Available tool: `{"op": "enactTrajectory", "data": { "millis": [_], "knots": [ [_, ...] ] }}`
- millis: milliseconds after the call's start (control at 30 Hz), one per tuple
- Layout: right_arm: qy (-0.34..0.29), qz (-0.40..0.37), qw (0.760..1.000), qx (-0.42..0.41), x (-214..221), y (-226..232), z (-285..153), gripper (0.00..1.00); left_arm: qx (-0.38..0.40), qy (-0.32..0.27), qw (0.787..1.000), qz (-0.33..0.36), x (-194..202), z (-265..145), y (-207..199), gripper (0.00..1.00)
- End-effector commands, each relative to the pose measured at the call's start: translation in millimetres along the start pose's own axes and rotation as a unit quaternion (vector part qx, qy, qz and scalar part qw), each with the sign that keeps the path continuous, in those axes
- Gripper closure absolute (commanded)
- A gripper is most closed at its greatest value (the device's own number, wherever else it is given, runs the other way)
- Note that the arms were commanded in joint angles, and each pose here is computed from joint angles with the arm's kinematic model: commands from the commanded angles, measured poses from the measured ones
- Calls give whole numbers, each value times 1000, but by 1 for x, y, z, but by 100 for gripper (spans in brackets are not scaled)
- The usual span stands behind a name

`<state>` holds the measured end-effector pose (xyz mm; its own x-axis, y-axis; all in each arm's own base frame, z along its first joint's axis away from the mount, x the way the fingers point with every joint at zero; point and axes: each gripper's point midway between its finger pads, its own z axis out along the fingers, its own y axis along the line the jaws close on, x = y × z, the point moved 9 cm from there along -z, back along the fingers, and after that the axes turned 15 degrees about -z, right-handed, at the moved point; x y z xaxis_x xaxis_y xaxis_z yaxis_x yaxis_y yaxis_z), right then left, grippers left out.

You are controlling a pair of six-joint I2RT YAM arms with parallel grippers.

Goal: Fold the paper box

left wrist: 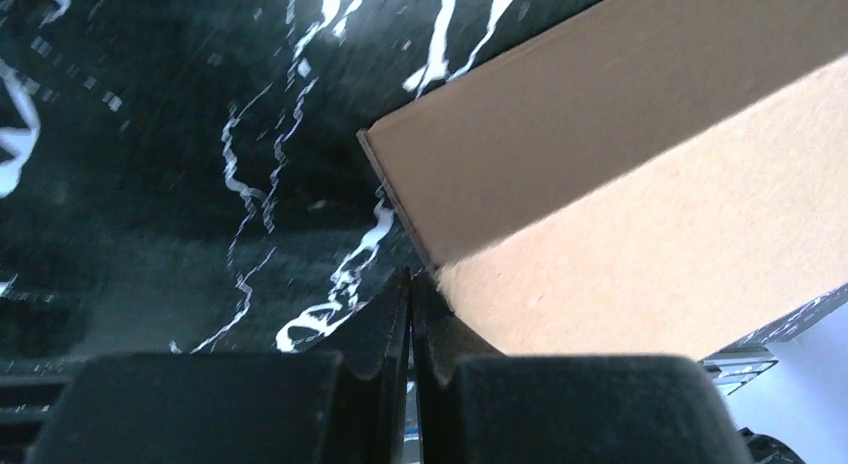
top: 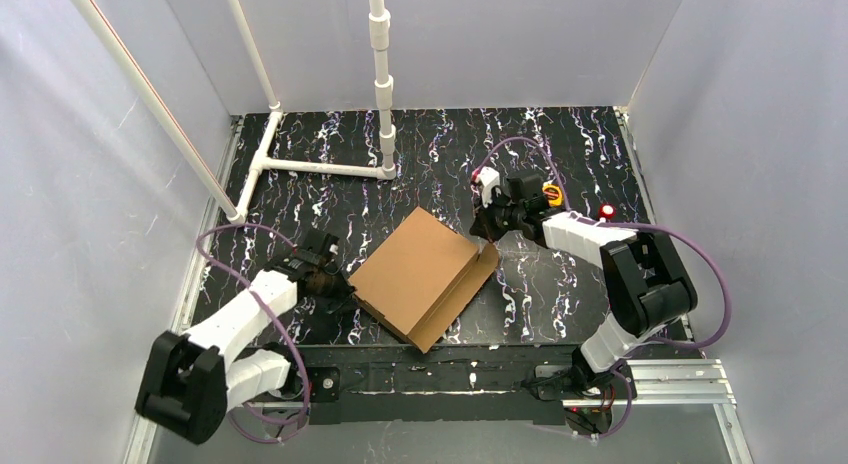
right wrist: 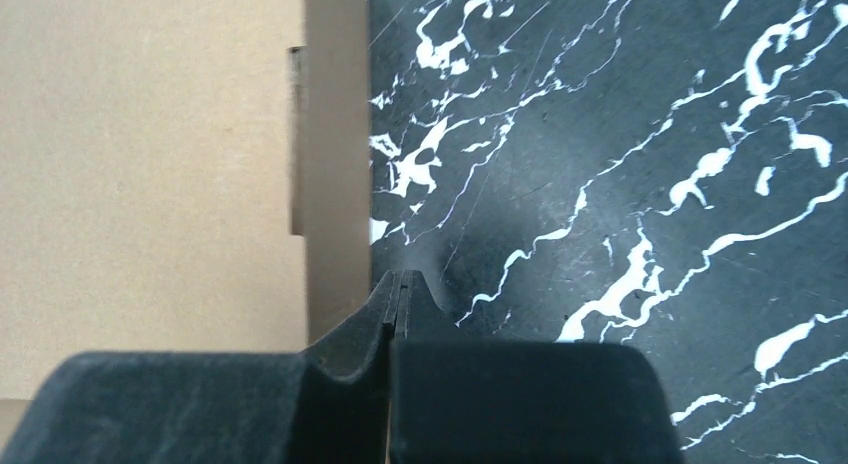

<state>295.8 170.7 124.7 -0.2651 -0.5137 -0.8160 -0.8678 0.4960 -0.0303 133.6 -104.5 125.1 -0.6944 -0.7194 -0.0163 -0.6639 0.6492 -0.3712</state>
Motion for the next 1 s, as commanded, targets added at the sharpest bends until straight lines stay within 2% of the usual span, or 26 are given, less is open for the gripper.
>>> {"op": "enactTrajectory", "data": {
  "millis": [0,167,367,567,800,867,900,967],
  "knots": [
    [10,-37,999,-24,-6,2,3,99,45,-17,999,24,-15,4,-37,100],
    [40,-69,997,-21,-6,2,-7,99,54,-25,997,52,-32,13,-74,100],
    [44,-104,994,-1,-3,11,-34,99,70,8,993,95,-53,29,-138,100],
    [68,-119,991,-6,14,24,-53,99,86,23,988,123,-69,55,-180,100],
    [96,-131,987,-21,31,36,-67,98,82,-27,984,158,-92,59,-212,100],
    [87,-146,985,-34,30,41,-73,89,70,-69,979,178,-103,48,-218,100],
    [82,-159,983,-32,28,40,-76,84,51,-111,974,191,-111,35,-215,96],
    [85,-163,983,-4,24,28,-86,78,29,-198,957,210,-119,0,-190,69]
  ]
}}
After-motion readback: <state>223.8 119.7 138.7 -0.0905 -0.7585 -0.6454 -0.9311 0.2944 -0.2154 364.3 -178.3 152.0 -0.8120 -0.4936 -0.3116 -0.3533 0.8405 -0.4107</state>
